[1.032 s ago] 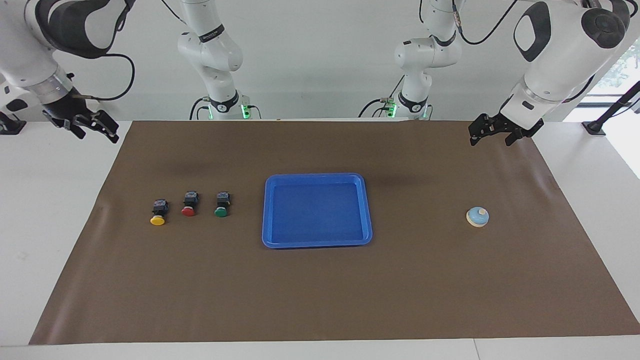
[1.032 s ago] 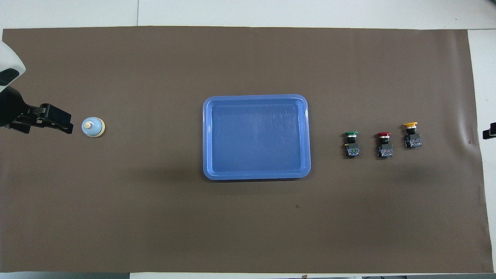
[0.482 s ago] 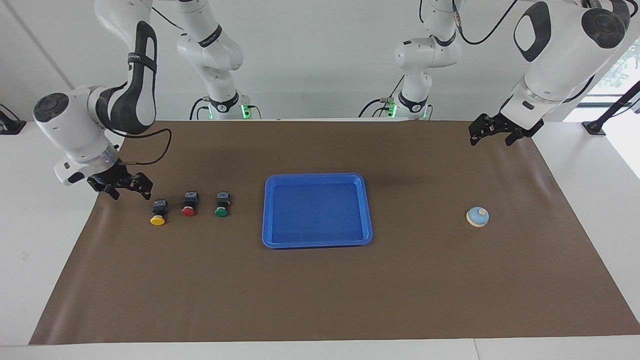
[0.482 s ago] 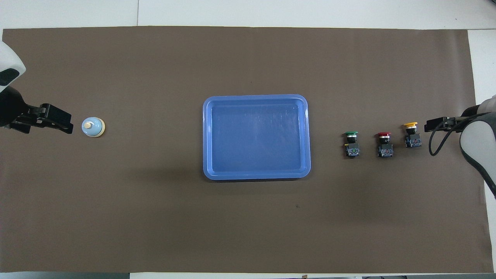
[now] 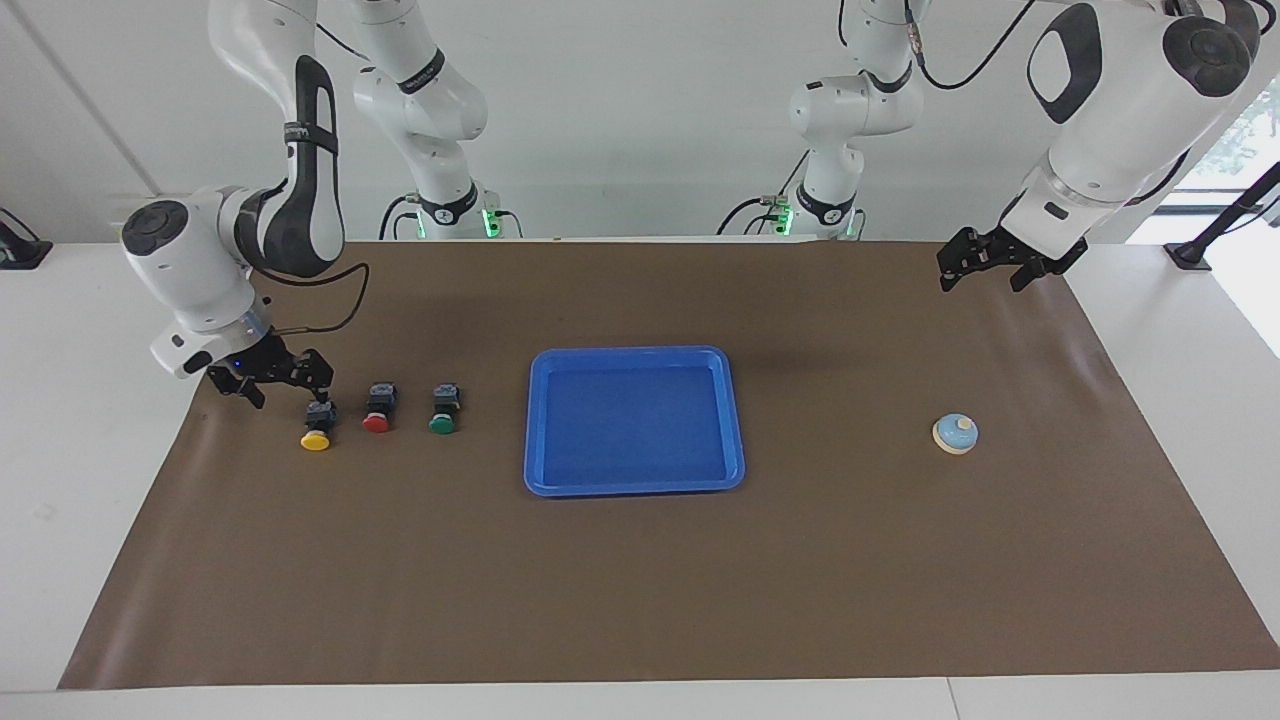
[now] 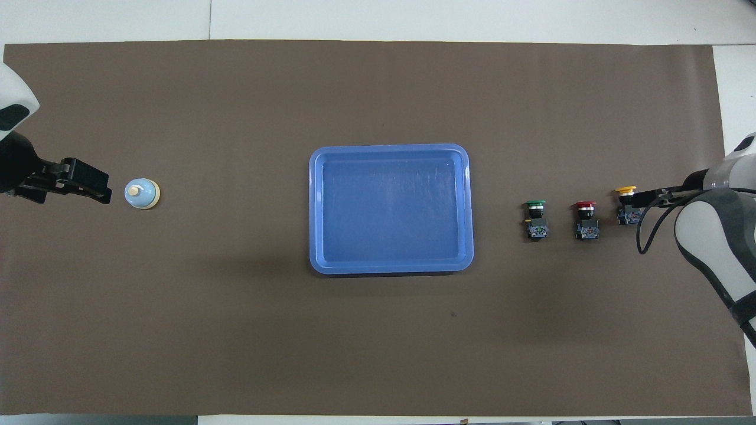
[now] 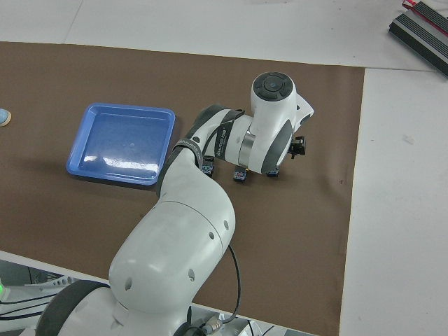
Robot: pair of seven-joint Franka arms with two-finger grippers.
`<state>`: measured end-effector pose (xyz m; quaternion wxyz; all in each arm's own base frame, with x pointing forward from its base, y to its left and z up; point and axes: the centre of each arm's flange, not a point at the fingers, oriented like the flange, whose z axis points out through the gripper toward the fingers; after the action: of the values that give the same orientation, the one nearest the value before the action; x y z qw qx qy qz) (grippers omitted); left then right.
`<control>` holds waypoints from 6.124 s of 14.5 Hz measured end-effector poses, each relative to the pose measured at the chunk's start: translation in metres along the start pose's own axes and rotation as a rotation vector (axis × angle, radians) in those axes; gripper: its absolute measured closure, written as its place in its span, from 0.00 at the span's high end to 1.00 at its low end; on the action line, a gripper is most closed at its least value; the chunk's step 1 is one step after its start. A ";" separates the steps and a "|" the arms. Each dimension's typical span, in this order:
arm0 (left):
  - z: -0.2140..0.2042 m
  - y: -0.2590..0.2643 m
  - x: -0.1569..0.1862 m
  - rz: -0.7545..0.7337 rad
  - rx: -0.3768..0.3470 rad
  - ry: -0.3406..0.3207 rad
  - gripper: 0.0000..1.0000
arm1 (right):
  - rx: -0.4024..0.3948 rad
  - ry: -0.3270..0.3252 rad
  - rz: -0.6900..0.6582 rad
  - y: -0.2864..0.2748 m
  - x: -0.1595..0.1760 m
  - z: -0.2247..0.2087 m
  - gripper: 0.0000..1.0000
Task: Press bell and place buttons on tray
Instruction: 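Reach the right gripper to the yellow button and grasp it, then carry the yellow button into the blue tray and release it, then move the right gripper to the red button and grasp it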
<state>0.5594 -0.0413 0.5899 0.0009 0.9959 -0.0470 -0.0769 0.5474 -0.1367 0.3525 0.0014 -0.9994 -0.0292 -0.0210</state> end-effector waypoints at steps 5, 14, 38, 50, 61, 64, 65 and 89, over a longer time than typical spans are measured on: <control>0.000 0.000 0.000 0.000 0.000 0.000 1.00 | 0.013 -0.027 -0.002 -0.001 -0.001 0.030 1.00; 0.000 0.000 0.000 -0.001 0.000 0.000 1.00 | 0.022 -0.046 -0.029 -0.015 0.000 0.042 0.82; 0.000 0.000 0.000 -0.001 0.000 0.000 1.00 | 0.080 0.018 0.255 -0.323 0.100 -0.044 0.38; 0.000 0.000 0.000 -0.001 0.000 0.000 1.00 | 0.040 -0.105 0.250 -0.411 0.067 0.042 0.38; 0.000 0.000 0.000 -0.001 0.000 0.000 1.00 | 0.028 -0.100 0.277 -0.335 0.079 -0.026 1.00; 0.000 0.000 0.000 -0.001 0.000 0.000 1.00 | 0.035 -0.086 0.244 -0.218 0.087 -0.061 1.00; 0.000 0.000 0.000 -0.001 0.000 0.000 1.00 | 0.036 -0.094 0.238 -0.185 0.084 -0.059 1.00; 0.000 0.000 0.000 -0.001 0.000 0.000 1.00 | 0.006 -0.080 0.122 -0.104 -0.019 0.059 0.87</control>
<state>0.5594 -0.0410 0.5899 0.0009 0.9960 -0.0465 -0.0769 0.5252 -0.0337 0.2927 0.0047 -0.9993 0.0318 0.0192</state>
